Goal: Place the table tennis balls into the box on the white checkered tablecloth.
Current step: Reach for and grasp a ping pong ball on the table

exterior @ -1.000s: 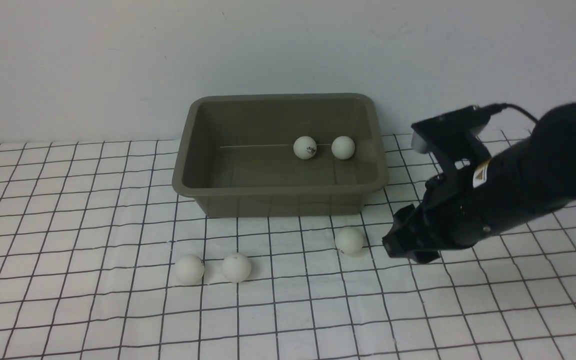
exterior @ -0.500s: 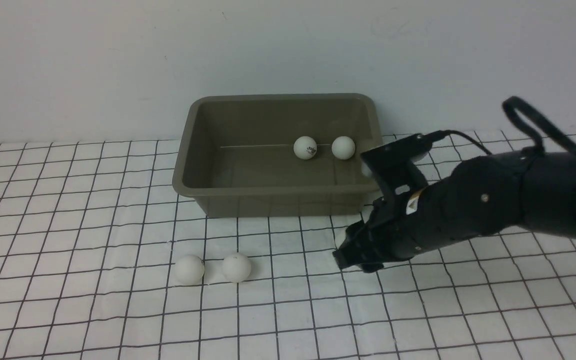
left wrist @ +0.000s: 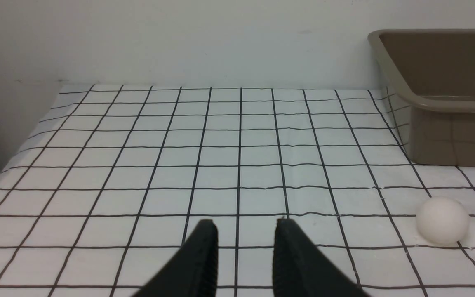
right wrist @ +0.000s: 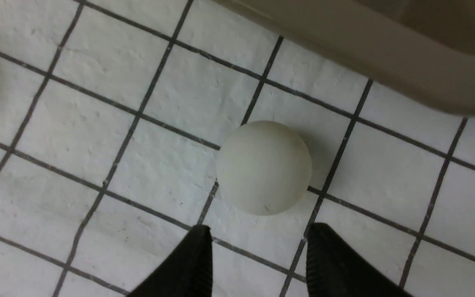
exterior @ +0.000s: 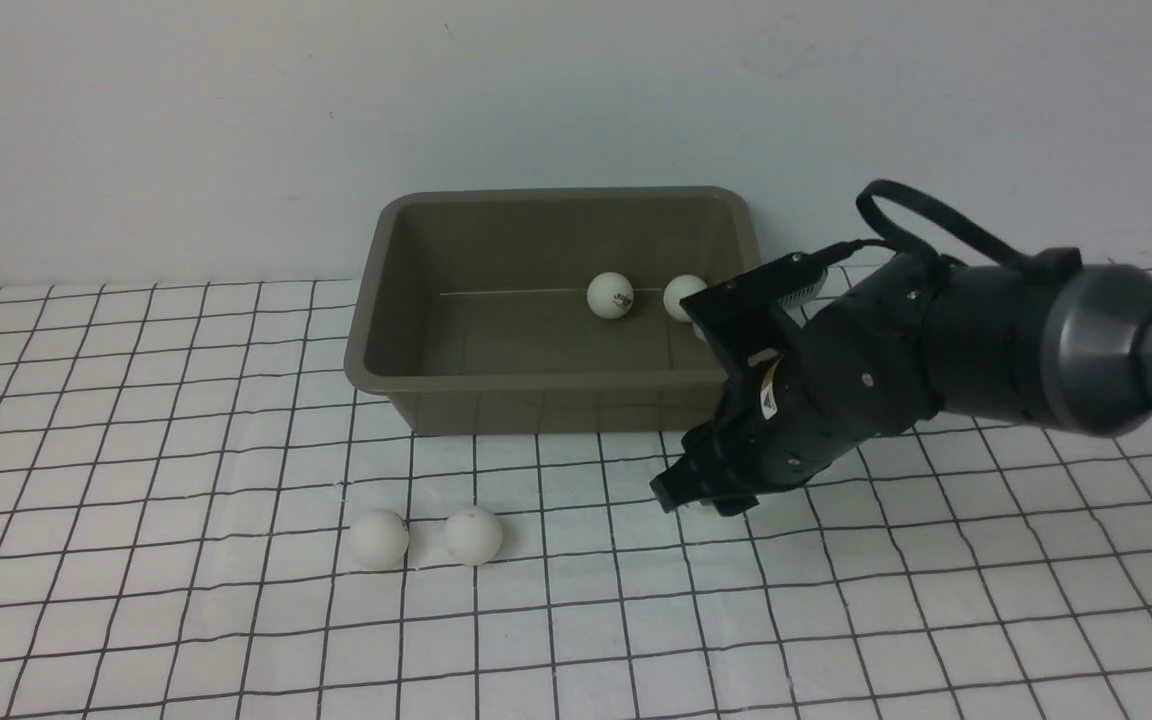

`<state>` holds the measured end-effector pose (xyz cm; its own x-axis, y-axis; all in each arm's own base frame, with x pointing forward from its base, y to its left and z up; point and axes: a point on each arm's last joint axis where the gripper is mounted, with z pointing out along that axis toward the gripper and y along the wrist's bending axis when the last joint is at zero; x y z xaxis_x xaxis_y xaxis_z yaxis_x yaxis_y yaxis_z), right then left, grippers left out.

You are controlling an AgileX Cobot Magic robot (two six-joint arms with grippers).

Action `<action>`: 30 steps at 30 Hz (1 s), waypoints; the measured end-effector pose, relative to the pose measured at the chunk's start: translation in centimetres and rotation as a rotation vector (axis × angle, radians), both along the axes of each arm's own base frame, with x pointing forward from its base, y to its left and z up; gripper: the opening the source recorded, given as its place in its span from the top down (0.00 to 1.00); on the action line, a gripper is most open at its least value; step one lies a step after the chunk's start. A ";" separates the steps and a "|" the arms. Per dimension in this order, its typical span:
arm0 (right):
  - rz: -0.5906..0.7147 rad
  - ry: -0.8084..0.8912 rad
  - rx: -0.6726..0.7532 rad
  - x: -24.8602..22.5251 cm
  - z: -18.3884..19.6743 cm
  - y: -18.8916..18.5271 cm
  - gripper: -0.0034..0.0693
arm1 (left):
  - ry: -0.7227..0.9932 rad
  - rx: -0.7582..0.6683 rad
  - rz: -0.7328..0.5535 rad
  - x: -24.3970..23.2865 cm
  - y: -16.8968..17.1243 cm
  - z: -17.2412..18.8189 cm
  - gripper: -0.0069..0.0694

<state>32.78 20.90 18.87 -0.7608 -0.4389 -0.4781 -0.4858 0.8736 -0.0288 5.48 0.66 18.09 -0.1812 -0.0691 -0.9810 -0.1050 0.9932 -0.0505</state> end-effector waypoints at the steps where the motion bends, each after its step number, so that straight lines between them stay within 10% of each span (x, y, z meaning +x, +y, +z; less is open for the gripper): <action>1: 0.002 -0.001 -0.004 0.0 0.0 0.0 0.55 | 0.000 0.000 0.000 0.0 0.0 0.0 0.68; 30: 0.118 -0.081 0.026 0.5 0.1 0.7 0.27 | 0.000 0.000 0.000 0.0 0.0 0.0 0.68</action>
